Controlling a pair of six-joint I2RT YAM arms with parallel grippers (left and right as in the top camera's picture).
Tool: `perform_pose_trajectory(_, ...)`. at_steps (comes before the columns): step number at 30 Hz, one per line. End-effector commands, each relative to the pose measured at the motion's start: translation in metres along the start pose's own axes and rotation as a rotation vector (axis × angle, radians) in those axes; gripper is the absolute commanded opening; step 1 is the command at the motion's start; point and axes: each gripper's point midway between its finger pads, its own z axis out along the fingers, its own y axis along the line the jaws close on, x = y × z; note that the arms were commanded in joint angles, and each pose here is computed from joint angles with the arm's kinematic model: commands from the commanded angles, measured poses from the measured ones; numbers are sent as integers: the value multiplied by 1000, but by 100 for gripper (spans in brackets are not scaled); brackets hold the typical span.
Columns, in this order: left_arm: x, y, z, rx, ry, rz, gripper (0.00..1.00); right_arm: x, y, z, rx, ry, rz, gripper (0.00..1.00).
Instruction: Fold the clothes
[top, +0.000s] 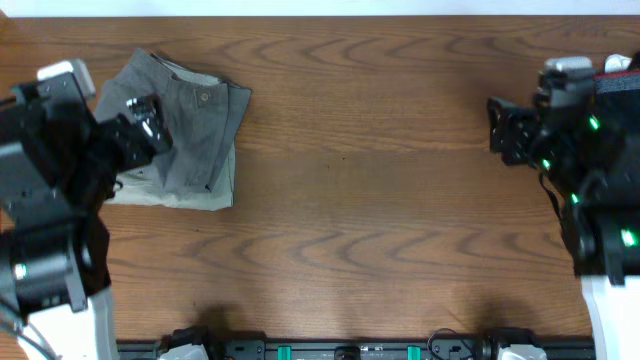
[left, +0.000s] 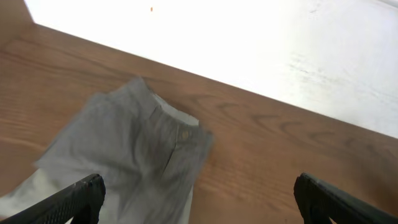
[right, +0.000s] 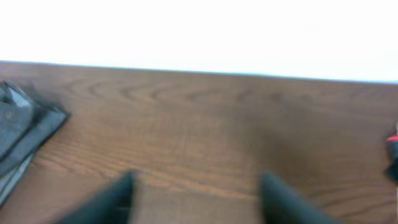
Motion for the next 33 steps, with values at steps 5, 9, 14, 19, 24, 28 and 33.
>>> perform_pose_trajectory(5,14,19,-18,-120,20,18,98,-15,1,-47,41,-93,-54,99)
perform_pose_trajectory(9,17,20,-16,-124,34,-9,98,-3,2,-51,41,-50,-47,99)
perform_pose_trajectory(14,19,22,-11,-127,49,-11,98,18,1,-49,43,38,-31,99)
perform_pose_trajectory(19,20,23,-7,-129,61,-13,98,41,0,-51,44,131,-15,99)
perform_pose_trajectory(24,21,24,-4,-131,71,-14,98,55,0,-53,45,187,-5,99)
perform_pose_trajectory(28,22,24,-2,-132,76,-15,98,41,1,-52,41,128,-22,99)
perform_pose_trajectory(33,22,24,-2,-132,77,-15,98,14,-2,-52,63,-26,-72,99)
